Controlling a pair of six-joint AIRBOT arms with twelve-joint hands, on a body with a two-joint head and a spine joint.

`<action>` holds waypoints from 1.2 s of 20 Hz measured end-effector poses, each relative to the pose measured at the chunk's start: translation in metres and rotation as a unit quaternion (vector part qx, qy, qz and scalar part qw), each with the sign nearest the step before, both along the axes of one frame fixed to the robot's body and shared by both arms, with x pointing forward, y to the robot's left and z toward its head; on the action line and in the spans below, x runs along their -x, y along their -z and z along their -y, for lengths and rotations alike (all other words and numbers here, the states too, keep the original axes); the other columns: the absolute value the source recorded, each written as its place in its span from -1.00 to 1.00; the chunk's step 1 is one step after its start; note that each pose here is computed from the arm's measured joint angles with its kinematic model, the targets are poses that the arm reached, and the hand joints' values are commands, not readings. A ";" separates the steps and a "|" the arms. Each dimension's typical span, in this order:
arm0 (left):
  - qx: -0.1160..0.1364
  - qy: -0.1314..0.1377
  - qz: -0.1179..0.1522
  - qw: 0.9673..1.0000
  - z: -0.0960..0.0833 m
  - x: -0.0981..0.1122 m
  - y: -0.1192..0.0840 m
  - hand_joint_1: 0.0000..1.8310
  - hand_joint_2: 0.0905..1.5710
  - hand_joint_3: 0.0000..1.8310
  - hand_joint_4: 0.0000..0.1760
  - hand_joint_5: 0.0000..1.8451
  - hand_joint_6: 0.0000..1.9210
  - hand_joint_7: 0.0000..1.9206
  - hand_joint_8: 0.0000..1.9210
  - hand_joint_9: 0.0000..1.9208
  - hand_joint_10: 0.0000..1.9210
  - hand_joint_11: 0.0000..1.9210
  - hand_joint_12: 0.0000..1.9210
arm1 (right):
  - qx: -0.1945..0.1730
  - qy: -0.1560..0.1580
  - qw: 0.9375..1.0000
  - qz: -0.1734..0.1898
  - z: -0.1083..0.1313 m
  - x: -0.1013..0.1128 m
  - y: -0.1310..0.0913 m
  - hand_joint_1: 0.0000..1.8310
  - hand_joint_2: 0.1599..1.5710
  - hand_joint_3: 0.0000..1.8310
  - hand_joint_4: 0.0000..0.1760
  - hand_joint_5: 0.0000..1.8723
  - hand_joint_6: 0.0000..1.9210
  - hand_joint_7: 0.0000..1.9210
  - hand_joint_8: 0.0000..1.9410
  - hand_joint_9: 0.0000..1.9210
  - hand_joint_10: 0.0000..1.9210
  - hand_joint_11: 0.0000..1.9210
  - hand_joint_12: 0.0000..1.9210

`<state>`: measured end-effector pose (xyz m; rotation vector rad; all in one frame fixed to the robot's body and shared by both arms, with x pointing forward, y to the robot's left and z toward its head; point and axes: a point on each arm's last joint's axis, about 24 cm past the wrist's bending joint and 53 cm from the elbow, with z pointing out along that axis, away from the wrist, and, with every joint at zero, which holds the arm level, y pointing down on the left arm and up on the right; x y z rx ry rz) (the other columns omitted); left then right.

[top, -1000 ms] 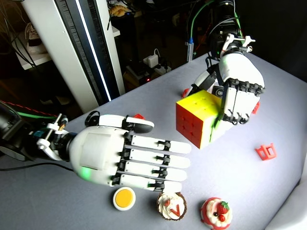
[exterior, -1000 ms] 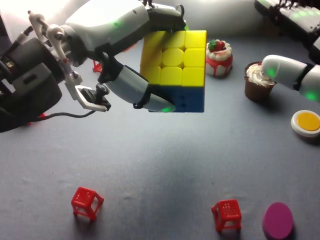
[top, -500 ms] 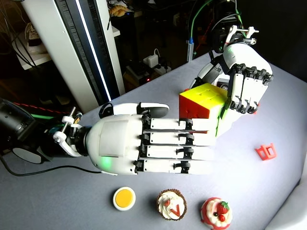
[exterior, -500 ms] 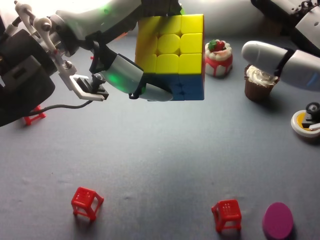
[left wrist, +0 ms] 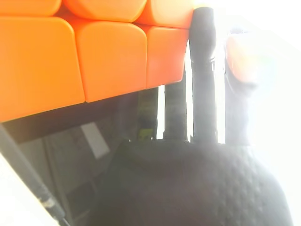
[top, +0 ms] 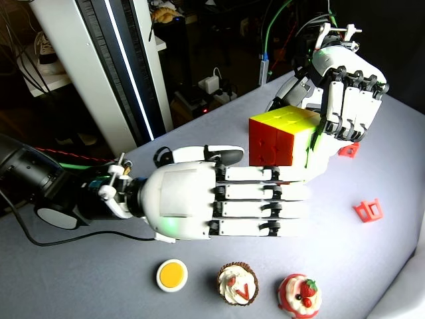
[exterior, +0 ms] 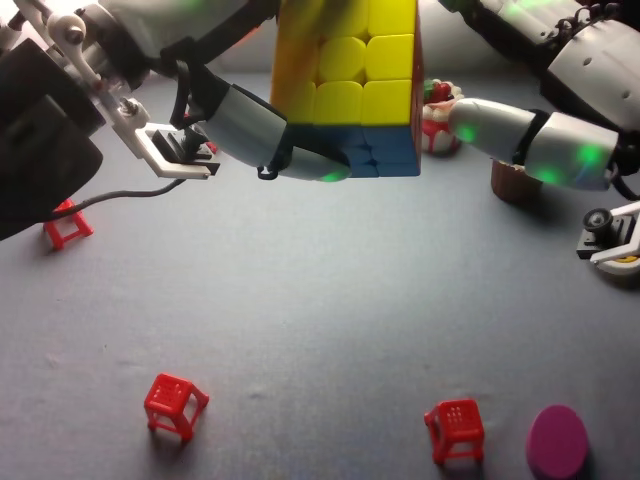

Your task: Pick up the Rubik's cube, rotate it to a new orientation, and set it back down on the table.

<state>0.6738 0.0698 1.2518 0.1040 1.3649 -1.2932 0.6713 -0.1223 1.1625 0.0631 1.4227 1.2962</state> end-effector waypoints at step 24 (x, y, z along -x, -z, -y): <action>-0.009 -0.011 -0.007 1.000 -0.004 -0.006 0.005 0.56 -0.28 0.20 -1.00 0.31 1.00 0.44 1.00 0.54 1.00 0.66 1.00 | 0.002 -0.036 0.999 0.017 -0.023 0.014 -0.007 -0.94 0.72 -0.98 -1.00 -0.97 -0.99 -0.93 -0.97 -0.99 -1.00 -1.00 -1.00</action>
